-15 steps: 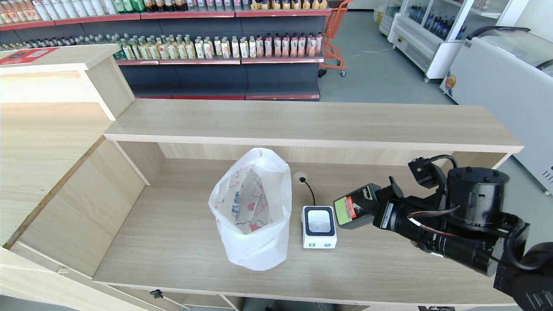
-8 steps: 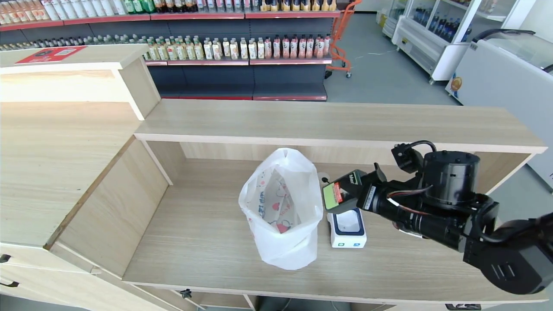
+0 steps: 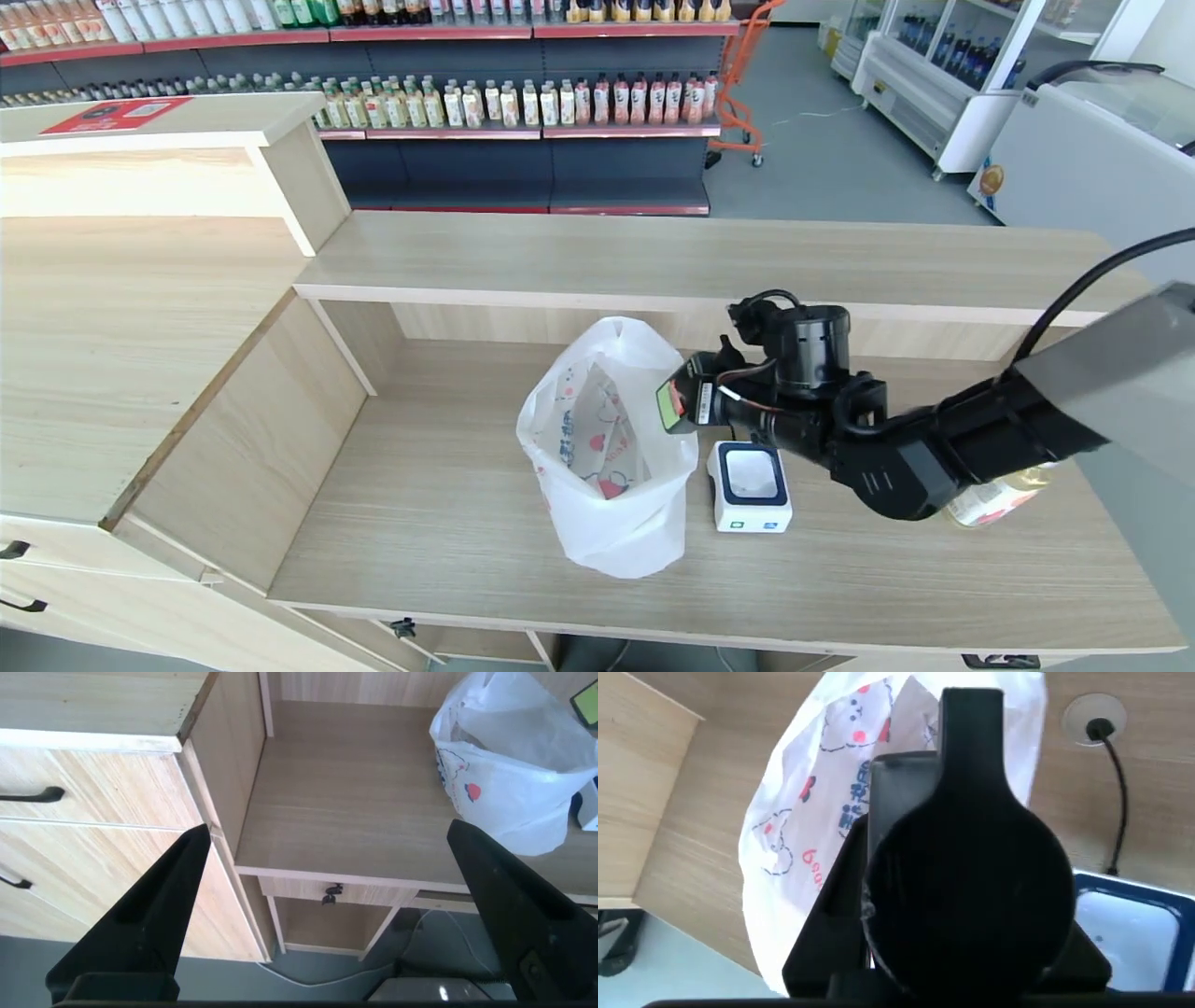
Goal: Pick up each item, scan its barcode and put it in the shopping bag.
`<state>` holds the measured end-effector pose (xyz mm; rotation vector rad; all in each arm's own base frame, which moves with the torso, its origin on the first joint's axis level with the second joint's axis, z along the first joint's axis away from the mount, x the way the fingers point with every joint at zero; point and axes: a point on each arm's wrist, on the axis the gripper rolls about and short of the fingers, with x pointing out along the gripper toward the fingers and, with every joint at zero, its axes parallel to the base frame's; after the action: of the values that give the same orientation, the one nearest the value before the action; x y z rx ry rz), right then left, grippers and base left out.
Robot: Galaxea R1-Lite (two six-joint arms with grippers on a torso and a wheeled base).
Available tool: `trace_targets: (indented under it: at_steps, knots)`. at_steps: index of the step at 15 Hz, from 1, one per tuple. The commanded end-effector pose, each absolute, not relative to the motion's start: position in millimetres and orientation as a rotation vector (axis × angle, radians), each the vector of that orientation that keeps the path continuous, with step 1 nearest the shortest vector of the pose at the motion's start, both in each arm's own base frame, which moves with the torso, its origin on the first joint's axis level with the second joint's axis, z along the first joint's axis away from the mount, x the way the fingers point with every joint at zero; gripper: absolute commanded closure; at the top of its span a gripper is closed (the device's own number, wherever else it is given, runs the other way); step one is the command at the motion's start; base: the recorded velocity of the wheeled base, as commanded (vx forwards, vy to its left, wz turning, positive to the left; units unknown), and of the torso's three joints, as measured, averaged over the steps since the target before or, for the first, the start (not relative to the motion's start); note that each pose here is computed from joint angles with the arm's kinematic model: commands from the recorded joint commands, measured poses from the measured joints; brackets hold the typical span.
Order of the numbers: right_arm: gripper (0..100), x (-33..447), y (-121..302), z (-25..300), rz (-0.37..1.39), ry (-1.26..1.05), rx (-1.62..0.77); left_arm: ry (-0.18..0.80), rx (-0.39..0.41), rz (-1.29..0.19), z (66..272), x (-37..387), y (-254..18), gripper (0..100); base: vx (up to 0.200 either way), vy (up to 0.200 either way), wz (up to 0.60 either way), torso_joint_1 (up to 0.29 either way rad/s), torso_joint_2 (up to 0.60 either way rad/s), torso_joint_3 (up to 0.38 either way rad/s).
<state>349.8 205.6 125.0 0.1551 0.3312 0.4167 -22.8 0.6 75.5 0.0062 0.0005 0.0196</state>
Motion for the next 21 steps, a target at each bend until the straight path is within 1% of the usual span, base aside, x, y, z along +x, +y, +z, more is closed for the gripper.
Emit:
trace_targets:
  at_steps: [1, 3, 4, 6, 7, 9, 11, 12, 15, 16, 18, 19, 20, 21]
  knots:
    - [100, 362.9, 244.2, 93.1, 0.470, 0.361, 0.112, 0.000, 0.006, 0.020, 75.5, -22.8, 0.6, 0, 0.000, 0.000, 0.00, 0.000, 0.00, 0.000]
    - [100, 363.9, 266.5, 80.5, 0.511, 0.357, 0.071, 0.002, 0.006, 0.020, 75.5, -22.7, 0.6, 0, 0.000, 0.000, 0.00, 0.000, 0.00, 0.000]
    - [100, 363.5, 269.6, 74.3, 0.515, 0.363, 0.049, 0.002, 0.006, 0.020, 75.5, -22.7, 0.6, 0, 0.000, 0.000, 0.00, 0.000, 0.00, 0.000]
    - [100, 364.7, 268.4, 40.5, 0.459, 0.392, -0.126, 0.000, 0.006, 0.020, 75.5, -22.8, 0.6, 0, 0.000, 0.000, 0.00, 0.000, 0.00, 0.000]
    - [100, 363.7, 266.8, 29.7, 0.434, 0.402, -0.160, 0.002, 0.006, 0.020, 75.5, -22.7, 0.6, 0, 0.000, 0.000, 0.00, 0.000, 0.00, 0.000]
    - [100, 364.5, 268.9, 17.7, 0.430, 0.389, -0.165, 0.002, 0.006, 0.020, 75.5, -22.7, 0.6, 0, 0.000, 0.000, 0.00, 0.000, 0.00, 0.000]
    - [100, 364.9, 269.2, 14.3, 0.433, 0.388, -0.181, 0.000, 0.006, 0.020, 75.5, -22.8, 0.6, 0, 0.000, 0.000, 0.00, 0.000, 0.00, 0.000]
    - [0, 365.5, 268.8, 13.1, 0.432, 0.390, -0.185, 0.000, 0.006, 0.020, 75.5, -22.8, 0.6, 0, 0.000, 0.000, 0.00, 0.000, 0.00, 0.000]
    - [0, 366.4, 268.7, 18.9, 0.432, 0.372, -0.153, 0.000, 0.006, 0.020, 75.5, -22.8, 0.6, 0, 0.000, 0.000, 0.00, 0.000, 0.00, 0.000]
    - [0, 366.3, 267.1, 32.0, 0.426, 0.353, -0.093, 0.002, 0.006, 0.020, 75.5, -22.7, 0.6, 0, 0.000, 0.000, 0.00, 0.000, 0.00, 0.000]
    - [0, 360.1, 260.3, 70.0, 0.419, 0.329, 0.059, 0.000, 0.006, 0.021, 75.5, -22.8, 0.6, 0, 0.000, 0.000, 0.00, 0.000, 0.00, 0.000]
    - [0, 350.1, 244.3, 104.2, 0.429, 0.337, 0.186, 0.000, 0.006, 0.020, 75.5, -22.8, 0.6, 0, 0.000, 0.000, 0.00, 0.000, 0.00, 0.000]
    - [0, 336.1, 229.9, 130.7, 0.433, 0.355, 0.296, 0.000, 0.006, 0.020, 75.5, -22.8, 0.6, 0, 0.000, 0.000, 0.00, 0.000, 0.00, 0.000]
    - [0, 314.0, 214.7, 160.9, 0.444, 0.377, 0.429, 0.000, 0.006, 0.020, 75.5, -22.8, 0.6, 0, 0.000, 0.000, 0.00, 0.000, 0.00, 0.000]
